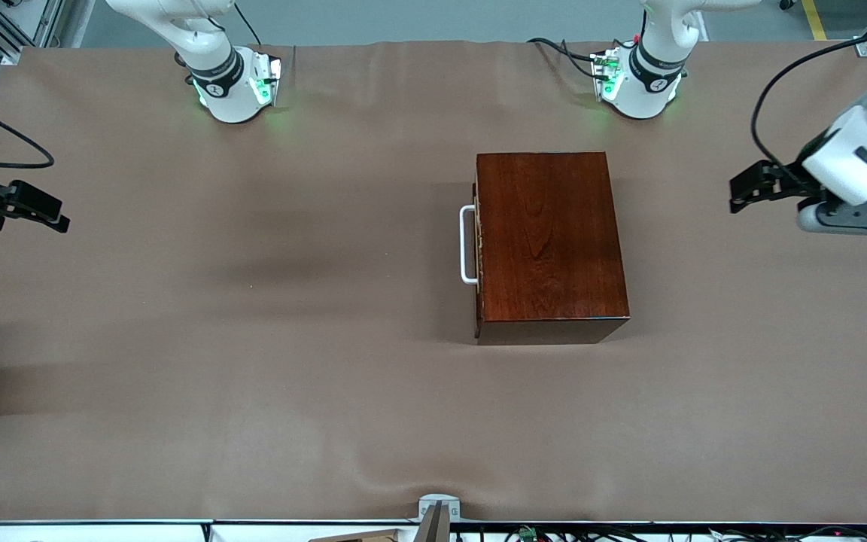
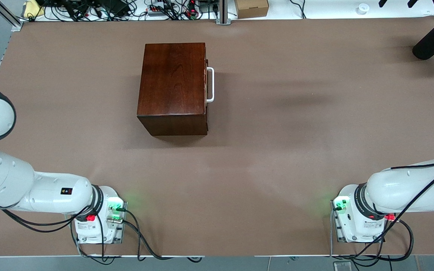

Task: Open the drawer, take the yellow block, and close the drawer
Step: 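Move the left gripper to the white drawer handle of the wooden box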

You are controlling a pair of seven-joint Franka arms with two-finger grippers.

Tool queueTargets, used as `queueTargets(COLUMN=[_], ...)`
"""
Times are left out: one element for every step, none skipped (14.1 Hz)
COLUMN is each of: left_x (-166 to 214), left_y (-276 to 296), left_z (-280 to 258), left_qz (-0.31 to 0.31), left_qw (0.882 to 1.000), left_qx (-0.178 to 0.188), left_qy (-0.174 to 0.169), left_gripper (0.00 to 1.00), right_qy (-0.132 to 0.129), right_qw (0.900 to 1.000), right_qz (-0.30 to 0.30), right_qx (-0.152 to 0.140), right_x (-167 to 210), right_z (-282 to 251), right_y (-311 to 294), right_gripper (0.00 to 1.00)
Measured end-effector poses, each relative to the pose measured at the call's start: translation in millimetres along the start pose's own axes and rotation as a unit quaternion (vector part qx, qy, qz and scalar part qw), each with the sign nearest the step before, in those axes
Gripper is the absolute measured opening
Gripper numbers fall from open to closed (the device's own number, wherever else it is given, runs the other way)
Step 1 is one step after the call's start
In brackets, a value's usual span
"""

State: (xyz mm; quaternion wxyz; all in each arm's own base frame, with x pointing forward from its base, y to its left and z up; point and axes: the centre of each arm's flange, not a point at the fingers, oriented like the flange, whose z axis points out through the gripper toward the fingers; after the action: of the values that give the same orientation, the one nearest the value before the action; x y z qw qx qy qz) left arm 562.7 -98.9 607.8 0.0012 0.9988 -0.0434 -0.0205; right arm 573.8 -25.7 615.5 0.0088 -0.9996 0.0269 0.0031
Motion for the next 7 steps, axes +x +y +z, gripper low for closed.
queueTargets(left_x=[2, 4, 5, 5, 4, 2, 0], left_y=[17, 35, 52, 69, 86, 103, 121], left_z=[3, 8, 11, 14, 17, 19, 21], left_qz=[-0.002, -0.005, -0.009, -0.013, -0.018, -0.023, -0.028], left_qw=[1.0, 1.0, 1.0, 1.0, 1.0, 1.0, 1.0], left_qx=[0.0, 0.001, 0.002, 0.003, 0.004, 0.005, 0.006], left_qy=[-0.002, -0.005, -0.008, -0.009, -0.011, -0.013, -0.013], left_gripper=[1.0, 1.0, 1.0, 1.0, 1.0, 1.0, 1.0], right_qy=[0.0, 0.0, 0.0, 0.0, 0.0, 0.0, 0.0], right_qw=[1.0, 1.0, 1.0, 1.0, 1.0, 1.0, 1.0], right_qz=[0.0, 0.0, 0.0, 0.0, 0.0, 0.0, 0.0], right_qx=[0.0, 0.0, 0.0, 0.0, 0.0, 0.0, 0.0], right_x=[0, 0, 0, 0, 0, 0, 0], right_z=[0, 0, 0, 0, 0, 0, 0], right_y=[0, 0, 0, 0, 0, 0, 0], right_gripper=[1.0, 1.0, 1.0, 1.0, 1.0, 1.0, 1.0])
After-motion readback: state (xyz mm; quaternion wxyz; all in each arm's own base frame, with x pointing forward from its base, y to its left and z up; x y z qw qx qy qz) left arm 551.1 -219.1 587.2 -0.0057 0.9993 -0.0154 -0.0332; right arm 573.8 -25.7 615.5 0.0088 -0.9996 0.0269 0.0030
